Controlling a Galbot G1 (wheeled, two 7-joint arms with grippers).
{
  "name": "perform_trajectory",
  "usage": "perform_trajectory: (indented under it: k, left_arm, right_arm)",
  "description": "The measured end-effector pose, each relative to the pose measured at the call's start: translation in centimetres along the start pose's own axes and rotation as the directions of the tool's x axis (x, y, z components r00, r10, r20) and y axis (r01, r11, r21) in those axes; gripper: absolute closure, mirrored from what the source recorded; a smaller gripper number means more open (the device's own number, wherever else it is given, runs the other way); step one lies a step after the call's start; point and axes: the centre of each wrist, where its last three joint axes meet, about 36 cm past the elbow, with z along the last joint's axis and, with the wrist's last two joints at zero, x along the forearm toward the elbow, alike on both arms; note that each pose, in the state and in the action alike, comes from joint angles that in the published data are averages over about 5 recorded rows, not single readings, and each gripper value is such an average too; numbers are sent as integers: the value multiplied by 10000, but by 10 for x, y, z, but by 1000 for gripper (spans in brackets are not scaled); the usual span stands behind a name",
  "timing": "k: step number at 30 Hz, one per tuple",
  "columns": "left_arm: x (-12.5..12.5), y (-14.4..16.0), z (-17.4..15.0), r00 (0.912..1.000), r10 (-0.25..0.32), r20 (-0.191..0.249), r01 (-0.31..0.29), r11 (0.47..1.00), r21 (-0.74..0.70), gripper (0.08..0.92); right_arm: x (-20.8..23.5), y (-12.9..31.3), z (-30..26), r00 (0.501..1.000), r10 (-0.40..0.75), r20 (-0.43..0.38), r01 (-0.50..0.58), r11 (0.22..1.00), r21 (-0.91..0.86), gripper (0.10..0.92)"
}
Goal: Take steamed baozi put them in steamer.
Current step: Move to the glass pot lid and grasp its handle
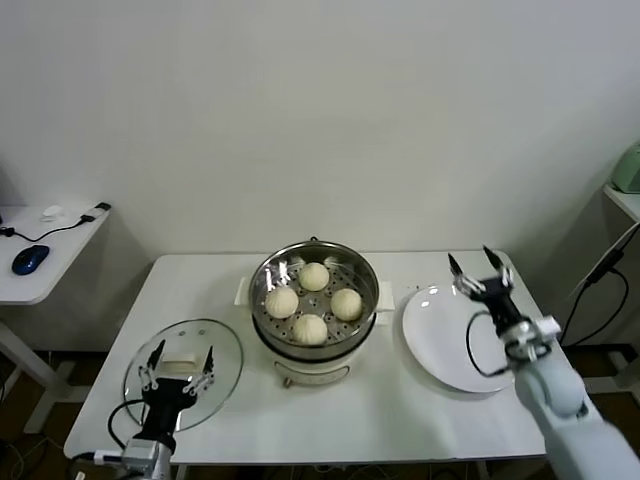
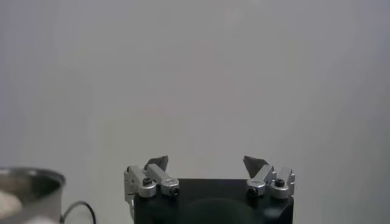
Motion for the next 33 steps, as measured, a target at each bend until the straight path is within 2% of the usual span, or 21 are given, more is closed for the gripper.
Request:
perform_trajectory:
  k: [3, 6, 9, 12, 19, 22, 27, 33]
  left_arm:
    - [-1, 2, 10, 9987, -465, 210, 486, 9925, -1125, 177]
    - [-3, 5, 22, 9932, -1043, 516, 1143, 9579, -2633, 177]
    - [-3, 9, 37, 9861, -1424, 854, 1655, 8869, -4313, 177]
    - [-3, 10, 54, 9822, -1497, 1139, 1881, 7917, -5813, 177]
    - [-4, 8, 94, 9835, -1168, 1383, 1801, 5541, -8128, 177]
    - [-5, 9, 110, 9856, -1068, 1310, 1664, 4773, -8629, 177]
    - [-11, 11, 129, 9886, -1021, 1106, 1424, 3963, -9070, 177]
    - [-22, 8, 142, 9905, -1009, 935, 1228, 3420, -9317, 177]
  right_arm:
    - [35, 7, 24, 9984, 557, -122, -559, 9984, -132, 200]
    - [63, 16, 40, 9947, 977, -327, -984, 9950, -194, 200]
    - [84, 23, 48, 9906, 1254, -549, -1265, 9918, -161, 200]
    - [98, 29, 52, 9864, 1436, -798, -1446, 9895, -67, 200]
    - [116, 38, 57, 9774, 1622, -1358, -1619, 9867, 134, 200]
    - [121, 42, 57, 9741, 1624, -1575, -1616, 9867, 176, 200]
    - [128, 50, 58, 9686, 1591, -1910, -1578, 9872, 219, 200]
    - [136, 56, 59, 9625, 1632, -2166, -1607, 9866, 292, 200]
